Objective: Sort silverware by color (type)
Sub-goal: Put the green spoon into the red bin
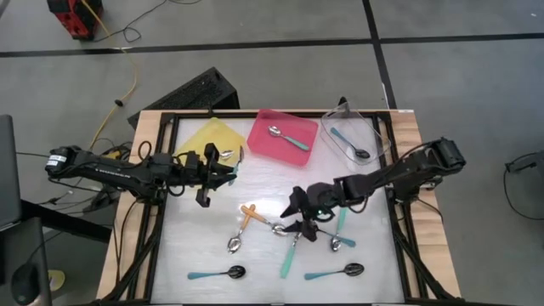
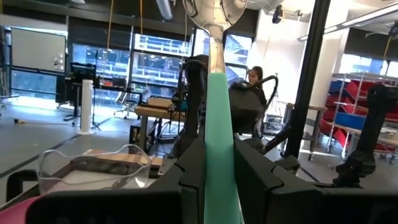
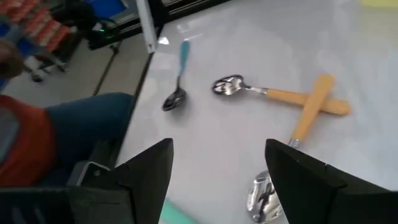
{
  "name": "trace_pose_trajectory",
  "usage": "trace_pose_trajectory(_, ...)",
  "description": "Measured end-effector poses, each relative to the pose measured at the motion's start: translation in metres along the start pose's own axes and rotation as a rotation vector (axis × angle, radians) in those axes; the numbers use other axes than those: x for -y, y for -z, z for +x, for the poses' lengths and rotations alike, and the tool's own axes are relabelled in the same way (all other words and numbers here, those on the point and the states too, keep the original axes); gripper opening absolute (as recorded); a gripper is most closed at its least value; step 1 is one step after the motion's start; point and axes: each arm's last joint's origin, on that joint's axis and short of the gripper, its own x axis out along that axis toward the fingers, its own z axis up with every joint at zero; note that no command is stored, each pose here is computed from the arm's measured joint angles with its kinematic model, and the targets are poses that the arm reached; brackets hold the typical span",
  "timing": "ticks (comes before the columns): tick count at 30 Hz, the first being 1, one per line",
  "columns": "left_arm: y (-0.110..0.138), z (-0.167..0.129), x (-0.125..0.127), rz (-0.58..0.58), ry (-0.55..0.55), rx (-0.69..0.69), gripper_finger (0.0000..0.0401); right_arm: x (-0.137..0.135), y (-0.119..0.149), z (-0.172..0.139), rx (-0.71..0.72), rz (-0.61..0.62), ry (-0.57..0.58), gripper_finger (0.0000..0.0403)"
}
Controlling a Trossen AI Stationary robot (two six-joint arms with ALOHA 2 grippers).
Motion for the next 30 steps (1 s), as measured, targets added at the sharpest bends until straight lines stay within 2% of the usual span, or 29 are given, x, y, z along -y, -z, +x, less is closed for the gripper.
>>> trace_pose_trajectory(3, 0.001, 0.000, 0.000, -0.001, -0.002, -0.014, 0.0041, -0.001, 0.001, 0.000, 0.028, -0.015, 0.071, 0.0282)
trace_pose_trajectory(8, 0.003, 0.000, -0.001, -0.001, -0.011, -0.029, 0.0041, 0.012, -0.005, -0.002, 0.124, -0.017, 0.297, 0.0282)
trace_pose_trajectory(10, 0.003, 0.000, -0.001, -0.002, -0.012, -0.031, 0.0041, 0.018, -0.008, -0.003, 0.139, -0.011, 0.333, 0.0282)
trace_pose_trajectory(22, 0.004, 0.000, -0.001, -0.005, -0.013, -0.039, 0.0041, 0.036, -0.018, -0.007, 0.179, -0.013, 0.373, 0.0282)
trace_pose_trajectory(30, 0.004, 0.000, -0.001, -0.015, -0.009, -0.039, 0.0041, 0.040, -0.012, -0.001, 0.178, -0.030, 0.373, 0.0282)
